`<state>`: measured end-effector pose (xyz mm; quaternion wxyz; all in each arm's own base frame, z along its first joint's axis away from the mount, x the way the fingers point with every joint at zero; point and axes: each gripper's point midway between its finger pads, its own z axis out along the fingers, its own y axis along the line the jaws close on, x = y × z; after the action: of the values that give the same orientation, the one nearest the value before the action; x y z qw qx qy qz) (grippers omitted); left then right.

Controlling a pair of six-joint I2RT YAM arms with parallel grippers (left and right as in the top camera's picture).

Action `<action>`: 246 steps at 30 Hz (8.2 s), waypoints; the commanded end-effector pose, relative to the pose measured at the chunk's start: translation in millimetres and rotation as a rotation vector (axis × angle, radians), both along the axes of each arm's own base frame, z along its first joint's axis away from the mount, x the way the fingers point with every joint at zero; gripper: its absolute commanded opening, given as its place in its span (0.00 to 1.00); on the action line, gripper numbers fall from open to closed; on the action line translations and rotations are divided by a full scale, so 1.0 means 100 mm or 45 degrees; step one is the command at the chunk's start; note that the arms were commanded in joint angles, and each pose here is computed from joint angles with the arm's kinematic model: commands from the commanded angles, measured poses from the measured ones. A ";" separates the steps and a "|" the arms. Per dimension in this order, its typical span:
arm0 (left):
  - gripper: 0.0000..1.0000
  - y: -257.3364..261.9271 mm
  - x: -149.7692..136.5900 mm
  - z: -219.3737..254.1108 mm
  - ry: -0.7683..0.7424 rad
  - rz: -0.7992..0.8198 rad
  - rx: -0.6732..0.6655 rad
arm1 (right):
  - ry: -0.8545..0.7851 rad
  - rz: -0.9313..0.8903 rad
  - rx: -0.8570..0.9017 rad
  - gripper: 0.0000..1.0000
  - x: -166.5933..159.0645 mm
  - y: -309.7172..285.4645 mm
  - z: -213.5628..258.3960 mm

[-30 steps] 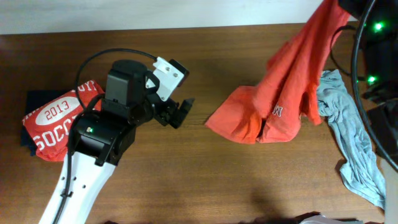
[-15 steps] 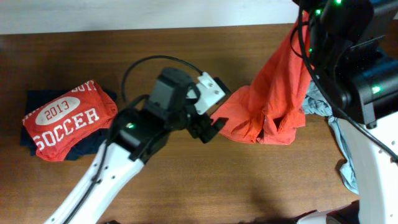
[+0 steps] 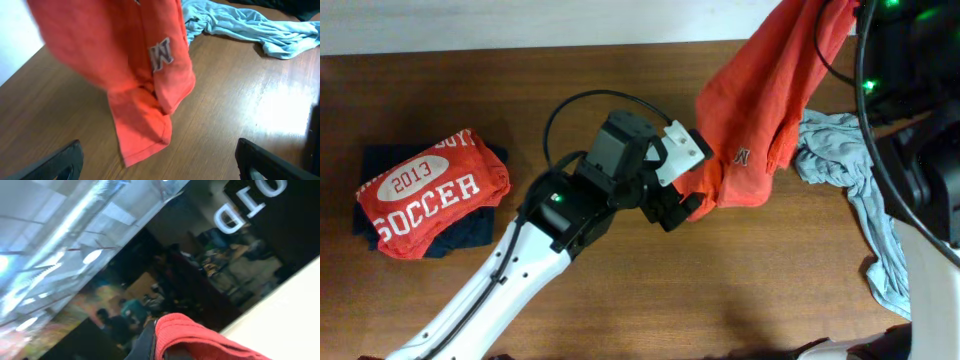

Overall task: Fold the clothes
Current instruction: 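Reach the left gripper to the hanging shirt and grasp its edge, then stretch the shirt between both grippers and lay it flat on the table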

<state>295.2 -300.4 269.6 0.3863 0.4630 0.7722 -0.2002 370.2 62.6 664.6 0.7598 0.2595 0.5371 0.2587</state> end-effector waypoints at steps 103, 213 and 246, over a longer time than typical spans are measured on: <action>0.53 -0.93 0.39 -0.84 0.117 -0.167 -0.007 | 0.274 -0.263 -0.464 0.04 -0.33 0.30 -0.29; 0.01 2.99 -0.95 3.51 -0.942 1.212 -0.069 | 0.757 0.087 -0.375 0.04 -1.54 -0.95 -1.25; 0.74 2.97 2.07 1.22 -0.306 1.381 0.540 | 1.531 0.188 -0.221 0.79 0.37 -2.17 -3.29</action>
<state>533.8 -16.2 324.5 0.3571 0.1116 0.8930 0.2503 419.6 -150.8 304.8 0.2830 0.2701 0.9158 0.0906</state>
